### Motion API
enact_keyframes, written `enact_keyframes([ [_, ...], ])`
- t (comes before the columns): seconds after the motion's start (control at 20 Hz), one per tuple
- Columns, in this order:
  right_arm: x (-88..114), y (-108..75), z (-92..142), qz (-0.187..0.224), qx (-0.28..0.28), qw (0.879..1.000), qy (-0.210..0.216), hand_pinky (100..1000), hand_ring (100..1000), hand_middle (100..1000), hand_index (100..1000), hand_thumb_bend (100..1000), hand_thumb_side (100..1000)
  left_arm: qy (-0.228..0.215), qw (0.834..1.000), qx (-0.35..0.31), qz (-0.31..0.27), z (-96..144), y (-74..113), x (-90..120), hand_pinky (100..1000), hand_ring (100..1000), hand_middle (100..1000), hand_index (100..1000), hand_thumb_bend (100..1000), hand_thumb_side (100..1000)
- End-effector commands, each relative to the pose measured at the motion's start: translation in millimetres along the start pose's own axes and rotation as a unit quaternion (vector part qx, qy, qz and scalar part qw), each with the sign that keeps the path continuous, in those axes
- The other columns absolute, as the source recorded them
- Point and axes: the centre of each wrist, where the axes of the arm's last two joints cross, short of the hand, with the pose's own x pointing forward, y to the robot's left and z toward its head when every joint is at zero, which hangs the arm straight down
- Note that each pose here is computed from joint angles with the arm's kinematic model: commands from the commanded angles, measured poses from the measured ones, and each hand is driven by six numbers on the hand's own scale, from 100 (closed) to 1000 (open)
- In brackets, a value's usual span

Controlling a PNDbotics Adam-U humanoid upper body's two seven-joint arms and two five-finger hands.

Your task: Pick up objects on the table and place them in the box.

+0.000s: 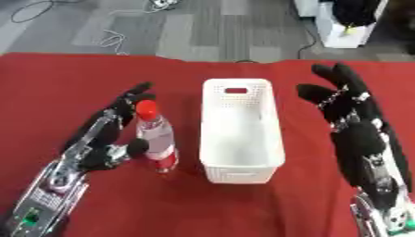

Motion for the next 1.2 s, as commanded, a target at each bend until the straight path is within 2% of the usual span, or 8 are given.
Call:
enact_keyframes([
  [0.05,5.0,-3.8,-4.5,0.007,0.002,1.000,-0.010,872,831,921,1000,344,847,-0.005,1.000,-0.005,-0.009,-2.2,0.5,1.8,955,1000,1000,875,711,676],
  [0.35,5.2,-3.7,-4.7,0.006,0.002,1.000,-0.010,872,830,921,1000,343,849,0.002,1.000,-0.015,-0.014,0.0,-1.5,-3.5,963,1000,1000,880,684,710],
  [0.95,4.4,-3.0,-5.4,0.002,0.005,1.000,-0.010,872,829,921,1000,338,862,0.017,0.999,-0.024,-0.035,0.5,-8.2,-13.6,962,1000,1000,899,693,722],
  [1.2,4.3,-2.8,-5.4,0.000,0.006,1.000,-0.009,872,828,922,1000,339,863,0.016,0.999,-0.027,-0.039,-1.9,-11.4,-14.0,947,1000,956,879,700,719],
])
